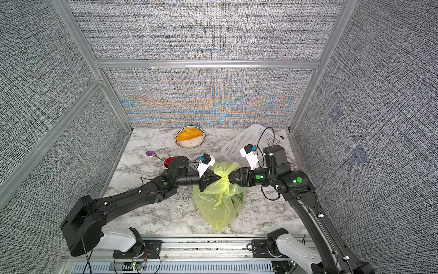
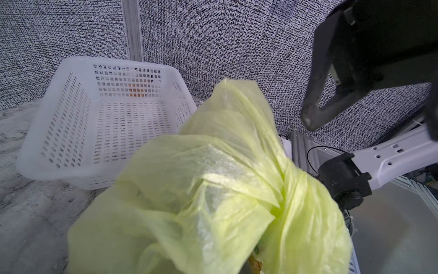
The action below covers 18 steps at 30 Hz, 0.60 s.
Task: Place the pineapple into a plastic bag & tie a knot
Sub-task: Tie the plastic bag at the center of the board.
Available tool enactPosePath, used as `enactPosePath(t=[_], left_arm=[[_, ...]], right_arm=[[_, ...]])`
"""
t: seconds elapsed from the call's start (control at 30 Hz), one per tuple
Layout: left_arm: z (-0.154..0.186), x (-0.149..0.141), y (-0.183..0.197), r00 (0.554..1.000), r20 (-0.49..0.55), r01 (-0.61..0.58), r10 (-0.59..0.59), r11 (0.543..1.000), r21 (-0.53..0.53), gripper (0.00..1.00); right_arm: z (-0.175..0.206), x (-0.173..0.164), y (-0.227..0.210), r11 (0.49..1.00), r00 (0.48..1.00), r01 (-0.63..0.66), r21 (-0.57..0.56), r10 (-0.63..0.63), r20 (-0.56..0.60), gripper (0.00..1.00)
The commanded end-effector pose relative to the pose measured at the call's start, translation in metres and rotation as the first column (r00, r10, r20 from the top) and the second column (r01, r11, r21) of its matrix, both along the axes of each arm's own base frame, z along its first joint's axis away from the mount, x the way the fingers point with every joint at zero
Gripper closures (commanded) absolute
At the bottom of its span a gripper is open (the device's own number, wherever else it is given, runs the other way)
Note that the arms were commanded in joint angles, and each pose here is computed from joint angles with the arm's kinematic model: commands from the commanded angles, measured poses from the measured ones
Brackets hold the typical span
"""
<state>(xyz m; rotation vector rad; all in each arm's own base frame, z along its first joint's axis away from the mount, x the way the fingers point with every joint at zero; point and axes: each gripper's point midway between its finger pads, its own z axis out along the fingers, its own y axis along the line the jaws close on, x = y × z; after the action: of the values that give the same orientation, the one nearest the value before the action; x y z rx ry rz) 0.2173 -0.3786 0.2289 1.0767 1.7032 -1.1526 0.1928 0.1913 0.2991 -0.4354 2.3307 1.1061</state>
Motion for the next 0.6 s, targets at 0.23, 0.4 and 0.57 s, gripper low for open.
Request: enactPosePath(t=[0.23, 0.4, 0.57], left_arm=[[0.003, -0.003, 0.0, 1.0, 0.007, 0.022, -0.022, 1.0, 0.008, 1.0], [0.003, -0.004, 0.002, 1.0, 0.008, 0.02, -0.02, 1.0, 0.018, 1.0], [0.005, -0.004, 0.002, 1.0, 0.006, 0.019, -0.019, 1.0, 0.024, 1.0]], right_arm=[[-0.051, -0.026, 0.009, 0.995, 0.998, -0.055, -0.079, 0.059, 0.039, 0.68], [-0.058, -0.025, 0.022, 0.996, 0.996, -0.079, -0.043, 0.081, 0.045, 0.71], [-0.069, -0.022, 0.028, 0.995, 0.995, -0.081, -0.053, 0.084, 0.051, 0.77]])
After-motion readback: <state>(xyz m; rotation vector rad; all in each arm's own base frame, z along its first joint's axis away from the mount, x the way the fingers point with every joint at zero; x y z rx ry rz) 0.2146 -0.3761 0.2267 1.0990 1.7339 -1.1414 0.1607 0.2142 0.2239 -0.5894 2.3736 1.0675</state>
